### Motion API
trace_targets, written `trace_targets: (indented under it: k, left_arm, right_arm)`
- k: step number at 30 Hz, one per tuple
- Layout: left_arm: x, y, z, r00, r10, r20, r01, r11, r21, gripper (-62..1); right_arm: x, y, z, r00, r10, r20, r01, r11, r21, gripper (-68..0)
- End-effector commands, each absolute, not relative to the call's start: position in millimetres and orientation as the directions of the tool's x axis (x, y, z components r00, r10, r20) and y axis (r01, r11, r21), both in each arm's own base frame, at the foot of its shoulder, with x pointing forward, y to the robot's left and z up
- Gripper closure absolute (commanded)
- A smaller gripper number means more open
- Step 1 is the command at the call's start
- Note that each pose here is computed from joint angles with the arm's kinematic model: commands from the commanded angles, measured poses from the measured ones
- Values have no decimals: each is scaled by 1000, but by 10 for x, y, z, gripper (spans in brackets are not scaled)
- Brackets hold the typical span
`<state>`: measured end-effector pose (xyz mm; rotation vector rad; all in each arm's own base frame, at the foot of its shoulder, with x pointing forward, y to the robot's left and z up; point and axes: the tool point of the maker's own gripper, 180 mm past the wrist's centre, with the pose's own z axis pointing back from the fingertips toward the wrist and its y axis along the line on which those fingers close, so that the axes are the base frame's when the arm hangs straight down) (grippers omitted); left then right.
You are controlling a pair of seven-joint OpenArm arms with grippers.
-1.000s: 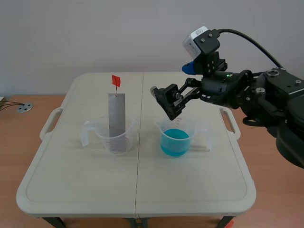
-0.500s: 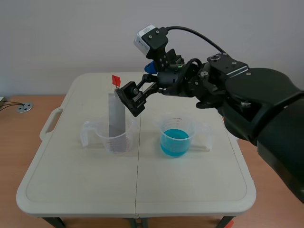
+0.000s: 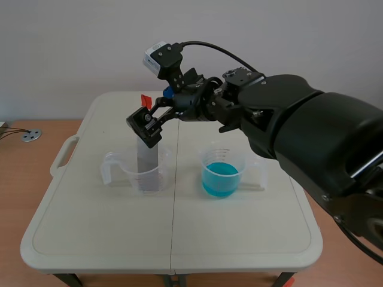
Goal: Hold the metal plate by the orange handle, dip it into the blue solution, take it out and point at it, then put the plate back in the beaker on the left.
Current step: 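Lift the metal plate out of the left beaker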
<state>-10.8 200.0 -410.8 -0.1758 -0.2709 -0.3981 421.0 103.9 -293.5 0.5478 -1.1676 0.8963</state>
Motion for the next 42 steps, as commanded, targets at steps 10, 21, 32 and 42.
trace_targets:
  k: [10,21,32,42]
  left_arm:
    - [-65,1967,-4078,879,-359,313,411,903,-121,-16]
    - [-51,1965,-4077,878,-358,318,411,904,-120,-16]
    - [-53,1965,-4078,879,-358,317,411,904,-120,-16]
    - [-53,1965,-4078,879,-358,317,411,904,-120,-16]
  right_arm:
    - [4294,1219,-2728,52,283,958,-839,533,-112,-585]
    - [4326,1258,-2634,29,275,961,-839,529,-126,-401]
    - [4390,1224,-2601,17,267,964,-815,562,-141,-222]
    - [4390,1215,-2627,25,279,960,-815,562,-142,-84]
